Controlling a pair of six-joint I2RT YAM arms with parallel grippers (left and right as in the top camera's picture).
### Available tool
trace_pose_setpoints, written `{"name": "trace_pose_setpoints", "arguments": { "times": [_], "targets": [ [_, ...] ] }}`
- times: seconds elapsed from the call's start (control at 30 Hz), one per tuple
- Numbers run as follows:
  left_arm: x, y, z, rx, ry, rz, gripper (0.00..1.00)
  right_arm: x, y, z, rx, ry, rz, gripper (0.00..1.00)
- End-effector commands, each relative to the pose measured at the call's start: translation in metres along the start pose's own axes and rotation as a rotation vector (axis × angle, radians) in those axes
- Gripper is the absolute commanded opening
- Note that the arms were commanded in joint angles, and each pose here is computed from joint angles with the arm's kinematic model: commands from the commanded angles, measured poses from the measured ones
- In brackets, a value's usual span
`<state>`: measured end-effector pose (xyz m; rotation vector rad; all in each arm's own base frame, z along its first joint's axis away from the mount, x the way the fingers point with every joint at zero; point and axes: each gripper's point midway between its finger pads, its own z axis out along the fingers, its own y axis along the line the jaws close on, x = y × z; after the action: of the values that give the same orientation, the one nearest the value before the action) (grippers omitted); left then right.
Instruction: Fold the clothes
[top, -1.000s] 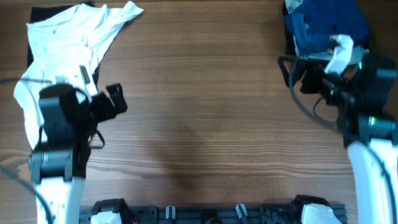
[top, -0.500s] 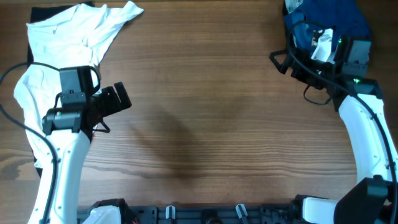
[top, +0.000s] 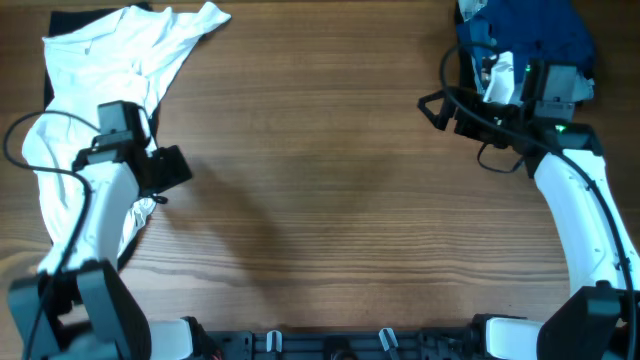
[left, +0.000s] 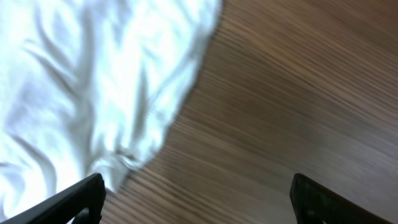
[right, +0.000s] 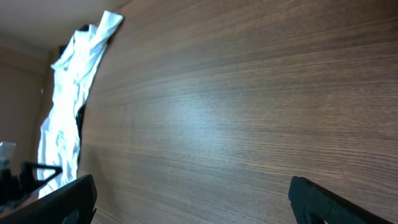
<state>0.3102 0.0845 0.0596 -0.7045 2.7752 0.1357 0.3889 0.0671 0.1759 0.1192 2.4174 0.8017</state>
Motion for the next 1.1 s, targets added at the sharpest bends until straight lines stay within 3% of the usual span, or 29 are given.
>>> {"name": "trace_pose_setpoints", "arguments": {
  "times": [0.0, 0.27, 0.47, 0.67, 0.87, 1.07],
  "targets": [
    [-0.014, 0.024, 0.019, -0.047, -0.004, -0.032, 0.96, -0.006, 0.000, 0.004, 0.060, -0.014, -0.055, 1.00],
    [-0.020, 0.010, 0.045, 0.039, 0.007, 0.140, 0.92, -0.007, -0.006, 0.004, 0.100, -0.022, -0.057, 1.00],
    [-0.003, 0.013, 0.053, 0.034, 0.086, 0.132, 0.73, -0.008, -0.007, 0.004, 0.105, -0.025, -0.058, 1.00],
    [0.007, 0.015, 0.055, 0.026, 0.119, 0.088, 0.48, -0.008, -0.007, 0.004, 0.105, -0.025, -0.058, 1.00],
    [0.009, 0.023, 0.063, -0.020, 0.117, 0.088, 0.55, -0.008, -0.007, 0.004, 0.105, -0.024, -0.058, 1.00],
    [0.015, 0.025, 0.081, -0.039, 0.146, 0.092, 0.52, -0.007, -0.007, 0.004, 0.105, -0.023, -0.056, 1.00]
  ]
}}
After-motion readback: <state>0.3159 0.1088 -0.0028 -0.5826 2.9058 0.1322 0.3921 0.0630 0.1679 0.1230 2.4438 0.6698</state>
